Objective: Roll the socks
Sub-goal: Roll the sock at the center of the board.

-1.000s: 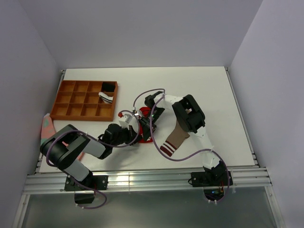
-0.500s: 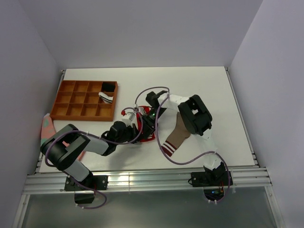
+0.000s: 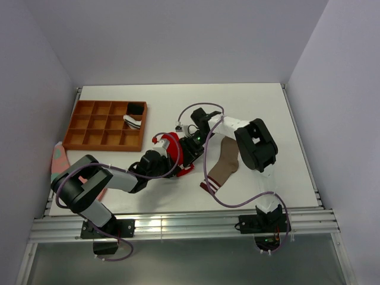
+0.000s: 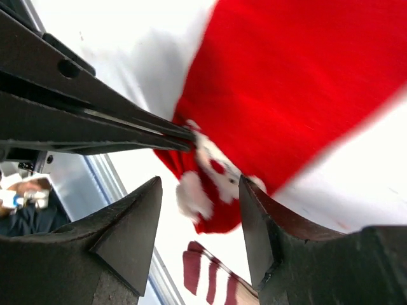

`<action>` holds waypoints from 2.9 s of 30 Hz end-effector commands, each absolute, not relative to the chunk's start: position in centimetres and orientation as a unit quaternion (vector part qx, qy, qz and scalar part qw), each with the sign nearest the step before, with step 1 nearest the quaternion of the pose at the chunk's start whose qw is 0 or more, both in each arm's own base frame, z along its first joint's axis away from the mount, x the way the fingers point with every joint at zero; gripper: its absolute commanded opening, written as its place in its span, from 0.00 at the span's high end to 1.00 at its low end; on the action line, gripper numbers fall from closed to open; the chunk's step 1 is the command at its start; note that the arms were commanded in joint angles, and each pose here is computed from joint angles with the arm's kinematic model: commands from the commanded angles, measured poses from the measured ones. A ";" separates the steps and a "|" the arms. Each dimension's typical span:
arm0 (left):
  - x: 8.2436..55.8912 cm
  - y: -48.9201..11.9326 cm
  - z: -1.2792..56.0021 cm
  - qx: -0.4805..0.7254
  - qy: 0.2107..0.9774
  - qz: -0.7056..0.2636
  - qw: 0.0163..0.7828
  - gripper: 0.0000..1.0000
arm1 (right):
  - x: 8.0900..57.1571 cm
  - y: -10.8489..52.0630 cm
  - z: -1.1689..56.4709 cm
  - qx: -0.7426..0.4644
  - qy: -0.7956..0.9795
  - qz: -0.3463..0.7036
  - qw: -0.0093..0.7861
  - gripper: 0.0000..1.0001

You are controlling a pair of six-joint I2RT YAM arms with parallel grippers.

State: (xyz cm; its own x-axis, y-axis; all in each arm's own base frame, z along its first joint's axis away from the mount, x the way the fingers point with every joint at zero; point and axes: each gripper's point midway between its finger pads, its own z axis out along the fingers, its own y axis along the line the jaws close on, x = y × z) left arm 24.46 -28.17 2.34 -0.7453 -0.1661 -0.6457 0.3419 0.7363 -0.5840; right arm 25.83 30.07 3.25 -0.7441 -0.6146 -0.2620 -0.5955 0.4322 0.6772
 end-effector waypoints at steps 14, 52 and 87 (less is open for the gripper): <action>21.4 -26.9 -2.1 0.049 0.914 -0.316 0.248 1.00 | 30.1 23.5 6.4 0.398 -0.846 -0.298 -0.194 0.41; 19.8 -25.9 0.0 0.045 0.925 -0.350 0.141 1.00 | 20.4 29.9 8.0 0.685 -0.610 -0.209 -0.340 0.46; 19.7 -26.0 1.9 0.027 0.907 -0.393 0.151 1.00 | 20.0 32.9 3.7 0.705 -0.635 -0.181 -0.260 0.86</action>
State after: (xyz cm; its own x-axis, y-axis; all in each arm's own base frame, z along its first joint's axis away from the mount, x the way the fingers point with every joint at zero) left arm 20.63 -26.44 2.07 -0.9488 -0.0710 -0.3078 0.1742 0.6953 -0.6973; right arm 19.49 31.73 2.54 0.1351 -0.8123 -0.5674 -0.9888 -0.0742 -0.1293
